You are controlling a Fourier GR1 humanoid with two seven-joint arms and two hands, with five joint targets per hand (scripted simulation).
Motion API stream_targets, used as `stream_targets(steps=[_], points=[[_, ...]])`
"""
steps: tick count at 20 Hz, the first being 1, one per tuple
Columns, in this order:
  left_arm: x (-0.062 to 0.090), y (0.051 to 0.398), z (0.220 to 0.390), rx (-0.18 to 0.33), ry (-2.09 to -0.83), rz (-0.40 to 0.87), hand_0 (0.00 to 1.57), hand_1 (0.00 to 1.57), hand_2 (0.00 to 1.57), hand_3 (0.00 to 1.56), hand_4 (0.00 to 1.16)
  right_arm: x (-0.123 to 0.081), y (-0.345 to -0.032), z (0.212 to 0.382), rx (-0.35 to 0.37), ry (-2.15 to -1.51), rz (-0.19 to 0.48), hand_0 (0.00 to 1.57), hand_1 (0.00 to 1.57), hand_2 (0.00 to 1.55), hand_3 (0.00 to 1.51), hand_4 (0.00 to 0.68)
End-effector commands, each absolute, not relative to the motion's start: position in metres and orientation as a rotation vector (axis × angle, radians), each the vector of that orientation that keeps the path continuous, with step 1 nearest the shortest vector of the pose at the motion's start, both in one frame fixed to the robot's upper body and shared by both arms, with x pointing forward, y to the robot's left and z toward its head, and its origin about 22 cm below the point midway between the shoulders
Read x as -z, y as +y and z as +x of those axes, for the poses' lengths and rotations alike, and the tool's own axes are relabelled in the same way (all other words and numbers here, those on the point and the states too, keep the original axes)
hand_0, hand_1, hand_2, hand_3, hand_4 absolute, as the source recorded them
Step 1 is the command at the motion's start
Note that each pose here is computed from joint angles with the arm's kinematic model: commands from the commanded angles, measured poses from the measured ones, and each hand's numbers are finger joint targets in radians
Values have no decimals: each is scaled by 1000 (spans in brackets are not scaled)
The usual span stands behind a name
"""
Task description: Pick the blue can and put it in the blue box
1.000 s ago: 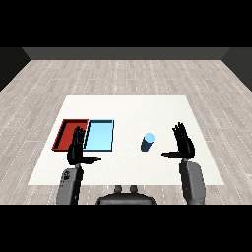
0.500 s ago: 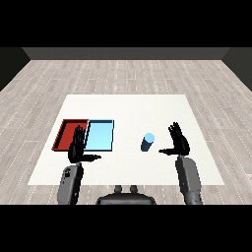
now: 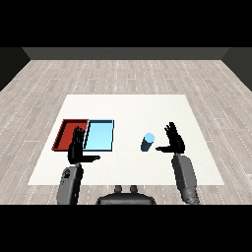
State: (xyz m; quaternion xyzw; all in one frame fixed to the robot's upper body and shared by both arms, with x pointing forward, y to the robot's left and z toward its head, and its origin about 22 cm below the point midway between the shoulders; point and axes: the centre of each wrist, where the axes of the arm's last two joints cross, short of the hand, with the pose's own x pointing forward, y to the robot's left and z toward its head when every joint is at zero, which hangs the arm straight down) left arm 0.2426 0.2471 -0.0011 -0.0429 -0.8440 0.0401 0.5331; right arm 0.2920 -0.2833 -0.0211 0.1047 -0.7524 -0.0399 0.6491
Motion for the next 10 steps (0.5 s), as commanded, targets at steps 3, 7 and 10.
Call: stream_targets(steps=[3,7,10], points=[[-8,261,230,-116,-2022,-100,0,0,0,0,0,37,-272,280,107,-1682,247,0,0,0,0,0],[-18,256,244,-103,-2026,-116,0,0,0,0,0,44,-246,286,90,-1662,249,0,0,0,0,0],[-13,254,248,-116,-2037,-115,0,0,0,0,0,47,-265,288,112,-1658,240,0,0,0,0,0]])
